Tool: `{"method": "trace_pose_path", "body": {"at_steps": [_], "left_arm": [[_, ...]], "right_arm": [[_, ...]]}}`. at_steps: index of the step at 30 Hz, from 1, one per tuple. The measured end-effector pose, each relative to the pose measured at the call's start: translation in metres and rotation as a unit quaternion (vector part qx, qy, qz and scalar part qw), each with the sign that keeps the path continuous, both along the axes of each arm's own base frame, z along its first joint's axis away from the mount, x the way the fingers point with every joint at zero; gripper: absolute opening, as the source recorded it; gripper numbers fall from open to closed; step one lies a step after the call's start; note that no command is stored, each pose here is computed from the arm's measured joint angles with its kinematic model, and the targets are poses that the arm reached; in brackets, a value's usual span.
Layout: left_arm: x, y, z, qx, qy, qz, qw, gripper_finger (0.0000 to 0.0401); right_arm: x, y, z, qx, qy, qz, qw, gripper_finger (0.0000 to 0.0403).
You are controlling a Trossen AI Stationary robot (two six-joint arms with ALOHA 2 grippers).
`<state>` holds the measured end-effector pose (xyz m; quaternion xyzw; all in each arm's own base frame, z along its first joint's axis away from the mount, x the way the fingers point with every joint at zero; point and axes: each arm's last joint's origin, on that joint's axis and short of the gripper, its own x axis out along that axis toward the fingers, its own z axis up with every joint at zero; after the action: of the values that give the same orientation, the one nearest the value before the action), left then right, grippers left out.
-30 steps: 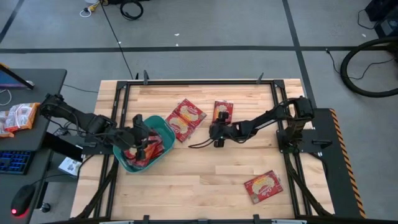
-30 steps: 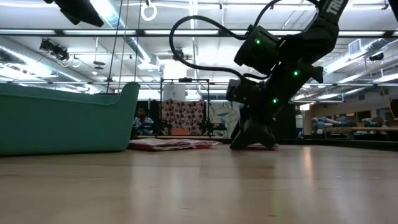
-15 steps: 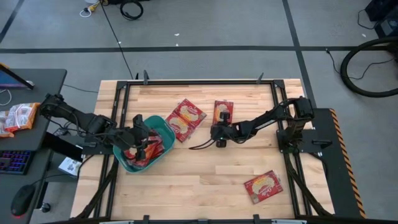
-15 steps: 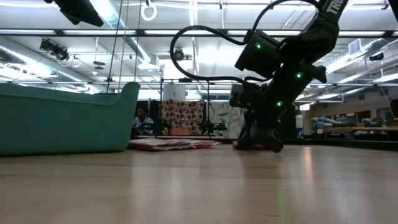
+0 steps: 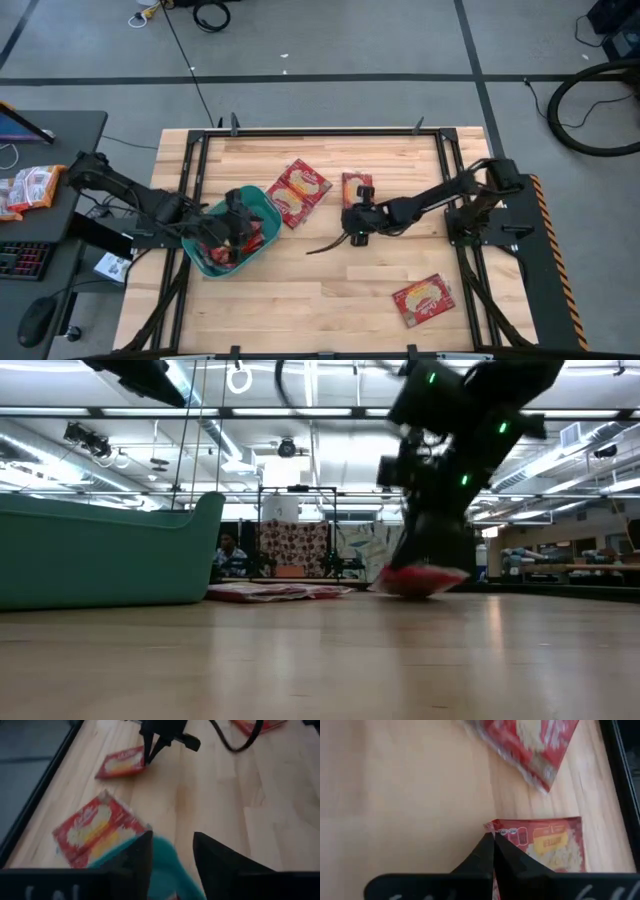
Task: Sort popcorn bags into baskets
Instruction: Put the red popcorn bag into the green bin
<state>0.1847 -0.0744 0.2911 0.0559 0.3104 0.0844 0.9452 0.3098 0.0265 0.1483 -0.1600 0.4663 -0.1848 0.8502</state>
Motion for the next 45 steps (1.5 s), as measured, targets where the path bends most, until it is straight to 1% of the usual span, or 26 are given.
{"method": "trace_pose_path", "body": {"at_steps": [5, 9, 11, 14, 17, 24, 27, 31, 34, 36, 37, 43, 45], "left_arm": [[0.02, -0.01, -0.01, 0.036, 0.004, -0.028, 0.999, 0.0194], [0.036, -0.016, -0.025, 0.077, 0.03, -0.042, 0.996, 0.0223], [0.043, -0.019, -0.033, 0.094, 0.042, -0.047, 0.994, 0.0228], [0.056, -0.025, -0.043, 0.109, 0.041, -0.051, 0.992, 0.0228], [0.069, -0.03, -0.052, 0.113, 0.029, -0.053, 0.992, 0.0227], [0.096, -0.038, -0.067, 0.089, -0.021, -0.041, 0.995, 0.0227], [0.102, -0.039, -0.074, 0.087, -0.02, -0.046, 0.995, 0.0227], [0.11, -0.039, -0.081, 0.067, -0.023, -0.052, 0.996, 0.0227], [0.116, -0.036, -0.087, 0.053, -0.029, -0.039, 0.997, 0.0227], [0.122, -0.035, -0.09, 0.041, -0.042, -0.032, 0.998, 0.0227], [0.123, -0.036, -0.091, 0.039, -0.041, -0.033, 0.998, 0.0227], [0.137, -0.035, -0.1, -0.015, -0.061, -0.075, 0.995, 0.0227], [0.137, -0.033, -0.102, -0.03, -0.052, -0.085, 0.995, 0.0227]], "right_arm": [[-0.009, 0.024, 0.029, 0.057, -0.053, 0.041, 0.996, 0.0005], [-0.017, 0.036, 0.048, 0.08, -0.084, 0.066, 0.991, 0.0004], [-0.021, 0.042, 0.057, 0.094, -0.1, 0.079, 0.987, 0.0004], [-0.025, 0.048, 0.066, 0.11, -0.124, 0.09, 0.982, 0.0003], [-0.026, 0.053, 0.073, 0.121, -0.144, 0.104, 0.977, 0.0003], [-0.023, 0.063, 0.084, 0.16, -0.192, 0.143, 0.958, 0.0002], [-0.019, 0.067, 0.086, 0.18, -0.206, 0.167, 0.947, 0.0002], [-0.018, 0.07, 0.091, 0.18, -0.229, 0.184, 0.939, 0.0002], [-0.016, 0.073, 0.095, 0.191, -0.248, 0.209, 0.927, 0.0002], [-0.015, 0.074, 0.096, 0.197, -0.25, 0.217, 0.923, 0.0002], [-0.015, 0.074, 0.096, 0.198, -0.251, 0.219, 0.922, 0.0002], [-0.012, 0.076, 0.097, 0.201, -0.268, 0.227, 0.915, 0.0002], [-0.011, 0.076, 0.096, 0.199, -0.269, 0.229, 0.914, 0.0002]]}}
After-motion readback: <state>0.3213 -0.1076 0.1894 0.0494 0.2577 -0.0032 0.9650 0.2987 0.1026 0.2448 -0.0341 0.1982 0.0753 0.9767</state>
